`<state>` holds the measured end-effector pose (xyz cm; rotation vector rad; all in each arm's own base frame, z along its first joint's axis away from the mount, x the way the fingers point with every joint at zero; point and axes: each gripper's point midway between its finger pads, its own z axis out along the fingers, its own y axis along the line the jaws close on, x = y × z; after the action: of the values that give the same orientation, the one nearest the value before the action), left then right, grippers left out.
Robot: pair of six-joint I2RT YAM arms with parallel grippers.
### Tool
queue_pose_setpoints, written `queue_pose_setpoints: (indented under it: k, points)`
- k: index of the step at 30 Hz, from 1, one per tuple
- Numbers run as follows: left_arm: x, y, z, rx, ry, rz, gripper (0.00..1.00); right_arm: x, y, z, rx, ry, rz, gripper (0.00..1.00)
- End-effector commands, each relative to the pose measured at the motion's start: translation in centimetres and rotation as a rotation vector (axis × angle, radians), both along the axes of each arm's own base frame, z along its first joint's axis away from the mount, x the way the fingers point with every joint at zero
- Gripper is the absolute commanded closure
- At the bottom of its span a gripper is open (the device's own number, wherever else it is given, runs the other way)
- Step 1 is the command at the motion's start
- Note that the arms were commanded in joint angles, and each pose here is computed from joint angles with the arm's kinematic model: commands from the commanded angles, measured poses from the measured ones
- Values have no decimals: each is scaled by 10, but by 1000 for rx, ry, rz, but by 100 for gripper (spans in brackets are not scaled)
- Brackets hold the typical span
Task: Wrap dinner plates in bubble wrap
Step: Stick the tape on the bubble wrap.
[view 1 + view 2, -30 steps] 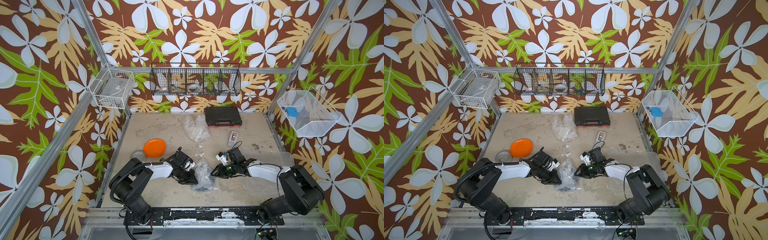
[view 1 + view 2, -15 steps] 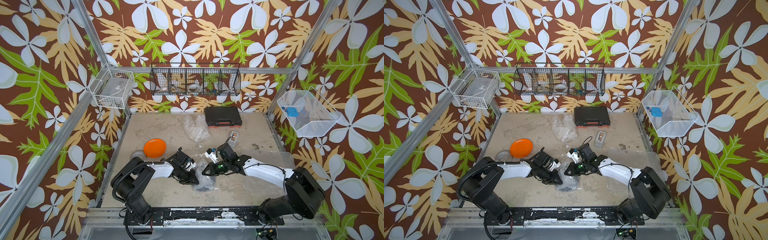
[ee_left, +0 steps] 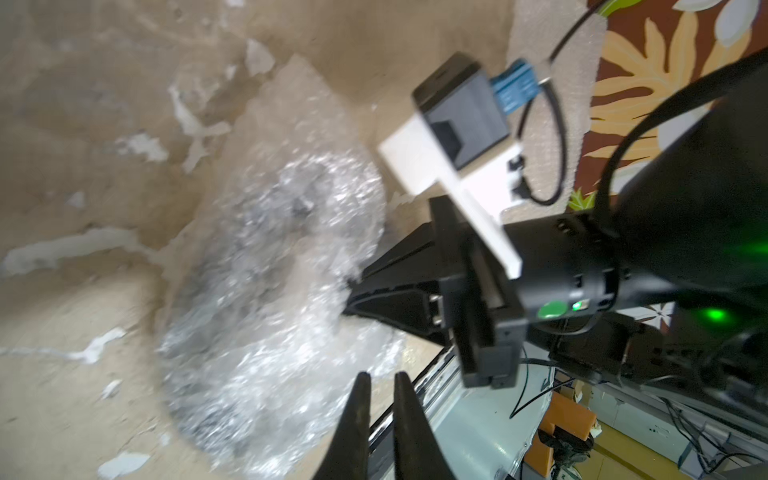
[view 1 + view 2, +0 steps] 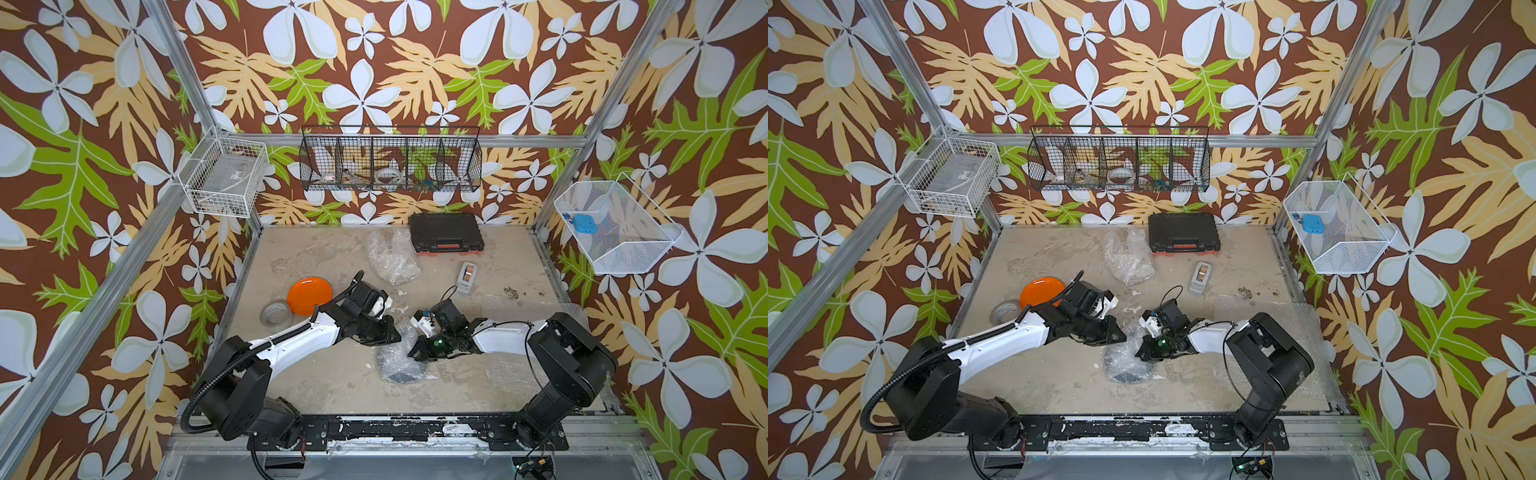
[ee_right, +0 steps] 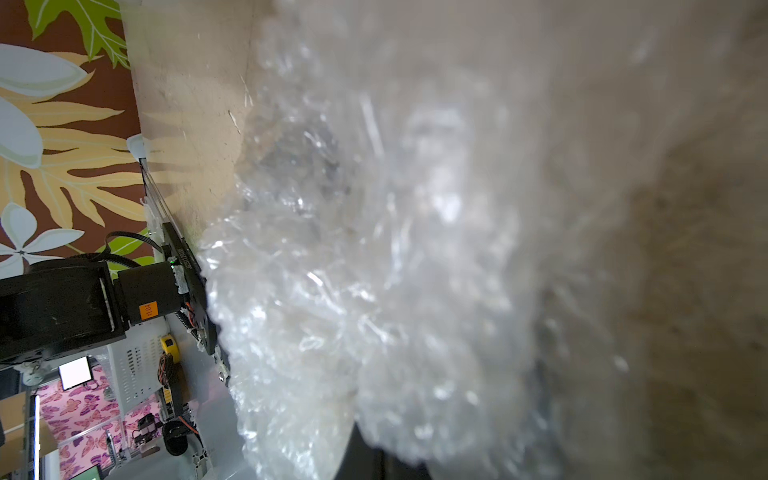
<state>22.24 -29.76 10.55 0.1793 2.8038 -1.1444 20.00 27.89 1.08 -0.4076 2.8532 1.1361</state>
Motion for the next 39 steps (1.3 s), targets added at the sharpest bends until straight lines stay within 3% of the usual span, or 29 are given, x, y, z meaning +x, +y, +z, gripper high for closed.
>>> queue_pose_setpoints:
  k: [1,5,8,12,17,22,25,29,32,36,39]
  points:
    - [-8,-10,-27,47,82,7,88,-13,-43,-33,-253,43,-62,100]
    - [-20,0,-84,131,152,24,91,-8,-39,-13,-226,11,-73,100]
    - [-28,24,-124,274,179,19,93,2,-47,8,-275,-46,-90,100]
    - [-43,37,-145,310,219,18,93,16,-50,43,-284,-125,-119,100]
    - [-49,43,-151,321,230,19,93,18,-14,65,-88,-106,-75,100]
    - [-51,45,-151,324,233,19,93,2,-44,-8,-288,-10,-52,100]
    - [-52,46,-151,326,230,21,94,-17,-91,-55,-589,7,3,100]
    - [-55,50,-154,339,235,23,94,-20,-116,-66,-761,-23,30,100]
    - [-58,54,-156,346,241,26,94,-5,-91,-38,-651,-74,-1,100]
    - [-58,54,-155,343,241,23,94,25,-52,30,-457,-192,-61,100]
    - [-57,53,-154,343,237,24,94,27,-34,45,-361,-200,-46,100]
